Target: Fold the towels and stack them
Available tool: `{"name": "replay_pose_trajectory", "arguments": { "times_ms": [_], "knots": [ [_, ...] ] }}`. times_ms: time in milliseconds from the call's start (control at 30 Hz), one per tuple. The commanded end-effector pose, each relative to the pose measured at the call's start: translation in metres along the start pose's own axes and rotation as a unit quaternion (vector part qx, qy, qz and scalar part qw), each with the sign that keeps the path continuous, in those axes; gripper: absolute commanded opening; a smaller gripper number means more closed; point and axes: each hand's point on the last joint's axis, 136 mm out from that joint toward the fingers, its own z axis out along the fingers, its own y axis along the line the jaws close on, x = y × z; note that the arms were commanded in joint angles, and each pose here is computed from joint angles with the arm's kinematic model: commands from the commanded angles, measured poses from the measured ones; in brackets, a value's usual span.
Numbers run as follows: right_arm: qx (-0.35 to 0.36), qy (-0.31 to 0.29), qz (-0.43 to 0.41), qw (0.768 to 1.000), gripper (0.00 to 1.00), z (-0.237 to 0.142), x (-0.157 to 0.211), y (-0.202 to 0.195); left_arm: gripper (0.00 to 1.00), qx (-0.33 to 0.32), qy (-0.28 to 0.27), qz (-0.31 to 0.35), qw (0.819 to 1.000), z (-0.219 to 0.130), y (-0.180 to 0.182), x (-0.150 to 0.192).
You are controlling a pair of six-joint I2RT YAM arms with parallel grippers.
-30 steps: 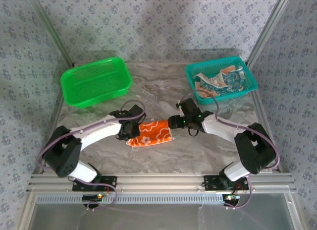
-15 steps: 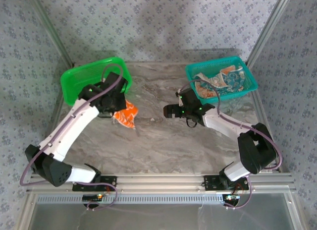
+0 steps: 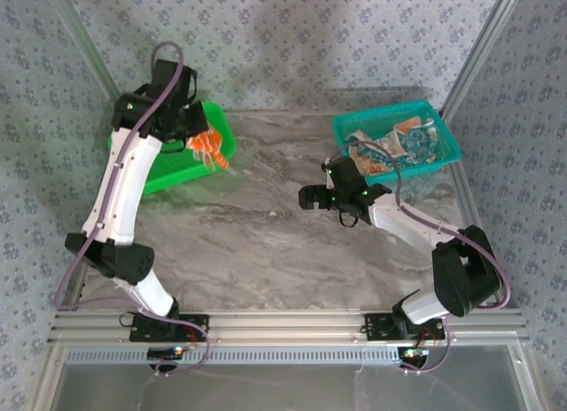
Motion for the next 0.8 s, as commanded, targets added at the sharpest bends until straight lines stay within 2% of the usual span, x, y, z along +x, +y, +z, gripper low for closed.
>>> {"name": "replay_pose_trajectory", "arguments": {
  "times_ms": [0, 167, 300, 567, 767],
  "knots": [
    [0.006, -0.005, 0.005, 1.0, 1.0, -0.011, -0.005, -0.002, 0.0, 0.011, -0.013, -0.004, 1.0, 0.006, -0.001, -0.026],
    [0.013, 0.007, 0.012, 1.0, 1.0, -0.012, 0.003, -0.009, 0.0, 0.006, -0.038, -0.019, 0.999, 0.029, 0.005, -0.064],
    [0.018, 0.016, 0.02, 1.0, 1.0, -0.012, 0.009, -0.017, 0.0, 0.002, -0.043, -0.045, 0.998, 0.057, 0.022, -0.082],
    [0.025, 0.024, 0.04, 0.999, 1.0, -0.013, 0.01, -0.033, 0.0, -0.031, -0.006, -0.03, 0.999, 0.114, 0.035, -0.073],
    [0.025, 0.03, 0.049, 0.998, 1.0, -0.013, 0.01, -0.043, 0.0, -0.003, 0.022, -0.028, 0.999, 0.148, 0.013, -0.06]
  ]
}}
